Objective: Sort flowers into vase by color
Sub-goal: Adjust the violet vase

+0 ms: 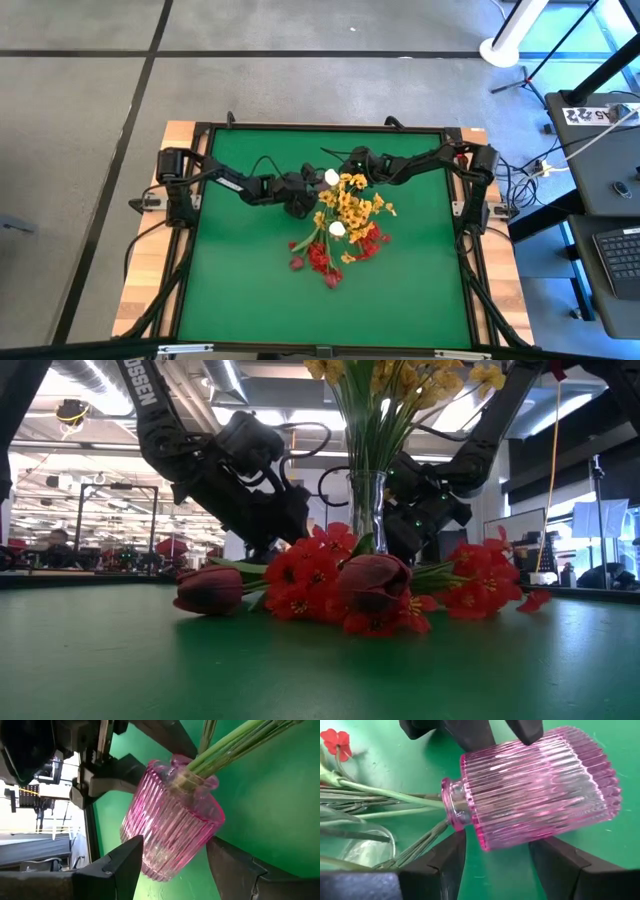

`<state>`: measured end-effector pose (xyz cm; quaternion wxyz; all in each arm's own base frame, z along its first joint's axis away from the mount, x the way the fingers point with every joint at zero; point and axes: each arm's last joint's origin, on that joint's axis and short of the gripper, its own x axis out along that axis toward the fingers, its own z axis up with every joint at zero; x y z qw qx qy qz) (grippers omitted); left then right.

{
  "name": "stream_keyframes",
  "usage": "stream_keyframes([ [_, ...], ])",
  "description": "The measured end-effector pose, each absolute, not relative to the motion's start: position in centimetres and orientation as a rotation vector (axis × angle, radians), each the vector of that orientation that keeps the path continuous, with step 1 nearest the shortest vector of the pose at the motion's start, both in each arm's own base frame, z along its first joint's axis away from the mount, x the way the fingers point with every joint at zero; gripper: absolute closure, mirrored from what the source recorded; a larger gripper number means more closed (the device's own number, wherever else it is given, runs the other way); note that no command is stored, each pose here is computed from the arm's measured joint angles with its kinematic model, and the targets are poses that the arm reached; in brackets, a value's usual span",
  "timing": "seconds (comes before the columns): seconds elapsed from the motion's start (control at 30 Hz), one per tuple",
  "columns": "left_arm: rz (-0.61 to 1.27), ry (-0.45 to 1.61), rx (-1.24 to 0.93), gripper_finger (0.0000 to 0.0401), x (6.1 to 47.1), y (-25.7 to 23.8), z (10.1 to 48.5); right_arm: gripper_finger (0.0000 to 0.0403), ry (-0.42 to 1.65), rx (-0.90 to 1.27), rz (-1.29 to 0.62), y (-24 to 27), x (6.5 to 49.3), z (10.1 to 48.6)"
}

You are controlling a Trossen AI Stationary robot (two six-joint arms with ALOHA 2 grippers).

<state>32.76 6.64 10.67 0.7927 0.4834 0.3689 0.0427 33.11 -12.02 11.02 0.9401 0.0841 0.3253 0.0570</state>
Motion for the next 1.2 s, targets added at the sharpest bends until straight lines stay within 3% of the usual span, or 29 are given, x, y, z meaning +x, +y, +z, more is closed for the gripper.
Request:
stream_keyframes([
  [0.93,0.203,0.647,0.873,0.0189,33.52,6.03,11.63,0.0189,0.661,0.177,0.143,-11.76,33.23,11.13],
  [1.2,0.207,0.65,0.867,0.022,33.52,6.04,11.64,0.0189,0.665,0.18,0.143,-11.75,33.21,11.1],
])
